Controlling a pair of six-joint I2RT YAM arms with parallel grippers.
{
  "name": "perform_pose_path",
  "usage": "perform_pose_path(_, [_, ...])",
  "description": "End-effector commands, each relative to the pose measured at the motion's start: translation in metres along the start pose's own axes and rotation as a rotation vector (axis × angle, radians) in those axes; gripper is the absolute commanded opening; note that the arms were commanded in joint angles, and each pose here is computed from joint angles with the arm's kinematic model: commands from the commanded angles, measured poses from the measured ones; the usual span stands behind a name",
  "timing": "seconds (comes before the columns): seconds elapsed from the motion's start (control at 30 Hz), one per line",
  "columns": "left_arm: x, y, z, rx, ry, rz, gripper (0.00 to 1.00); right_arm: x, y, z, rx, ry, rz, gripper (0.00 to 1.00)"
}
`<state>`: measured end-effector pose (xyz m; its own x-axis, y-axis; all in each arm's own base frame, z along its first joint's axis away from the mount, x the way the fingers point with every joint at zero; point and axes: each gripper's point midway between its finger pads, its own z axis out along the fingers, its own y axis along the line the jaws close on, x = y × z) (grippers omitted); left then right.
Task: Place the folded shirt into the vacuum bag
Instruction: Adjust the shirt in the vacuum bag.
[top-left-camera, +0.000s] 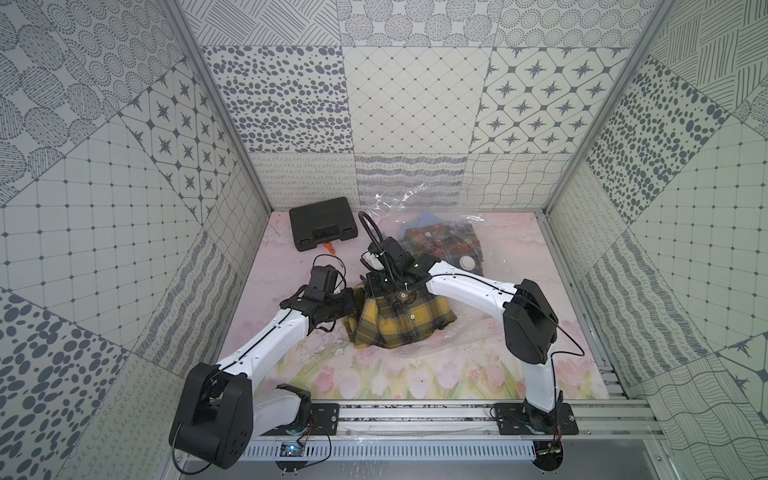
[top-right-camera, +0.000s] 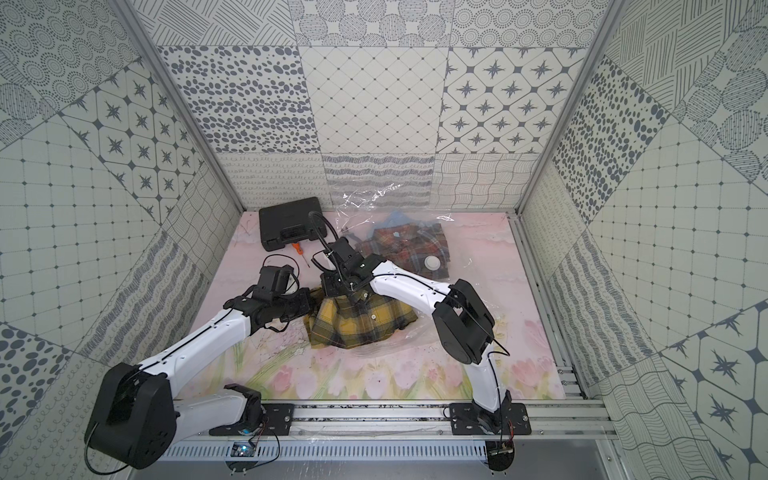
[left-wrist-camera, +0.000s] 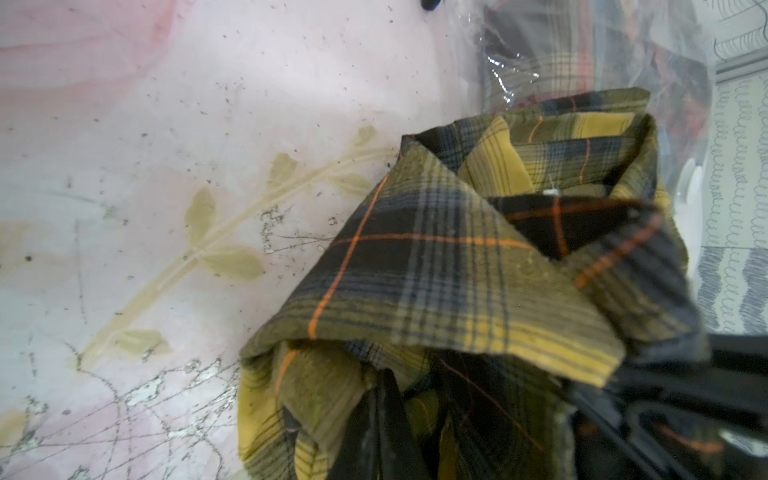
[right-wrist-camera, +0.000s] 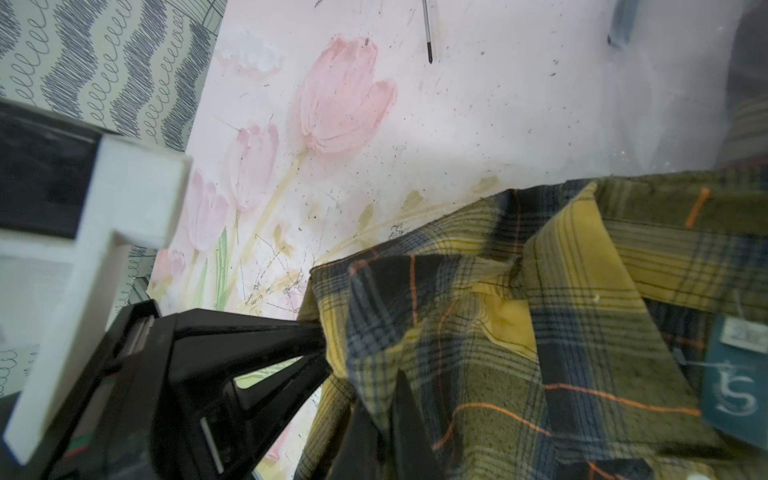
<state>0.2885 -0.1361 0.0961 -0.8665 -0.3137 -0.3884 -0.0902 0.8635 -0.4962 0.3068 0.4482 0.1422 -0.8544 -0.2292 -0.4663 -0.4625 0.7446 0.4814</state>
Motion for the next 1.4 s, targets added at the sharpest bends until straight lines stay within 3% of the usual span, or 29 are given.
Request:
perform_pose_path(0.0, [-0.022, -0.046, 0.001, 0.112, -0.065, 0.092, 0.0, -0.018, 0.02, -0.021, -0.081, -0.077, 0.012, 0.0])
perform_pose_path(0.13, [-0.021, -0.074, 0.005, 0.192, -0.061, 0.114, 0.0, -0.021, 0.017, -0.024, -0.087, -0.105, 0.038, 0.0])
perform_pose_path(0.27, [-0.012, -0.059, 0.027, 0.148, -0.033, 0.104, 0.0, -0.03, 0.016, -0.035, -0.112, -0.151, 0.071, 0.0])
perform_pose_path(0.5, [0.002, -0.057, 0.064, 0.189, 0.025, 0.083, 0.01, -0.038, 0.022, -0.037, -0.158, -0.175, 0.094, 0.0])
perform_pose_path(0.63, [0.01, -0.048, 0.076, 0.146, 0.075, 0.09, 0.13, -0.038, 0.023, -0.033, -0.164, -0.169, 0.104, 0.0])
perform_pose_path(0.73, [0.005, -0.047, 0.063, 0.115, 0.071, 0.116, 0.23, -0.035, 0.017, -0.027, -0.146, -0.16, 0.11, 0.0])
perform_pose_path(0.97, [-0.014, -0.047, 0.0, 0.076, 0.02, 0.138, 0.43, -0.025, 0.001, -0.008, -0.1, -0.138, 0.121, 0.0])
perform_pose_path(1.2, [-0.017, -0.04, -0.042, 0.091, -0.034, 0.132, 0.5, -0.024, 0.002, 0.007, -0.096, -0.129, 0.122, 0.0])
perform_pose_path(1.37, [-0.03, 0.003, -0.068, -0.059, -0.101, 0.039, 0.5, -0.017, 0.02, 0.024, -0.069, -0.121, 0.066, 0.0])
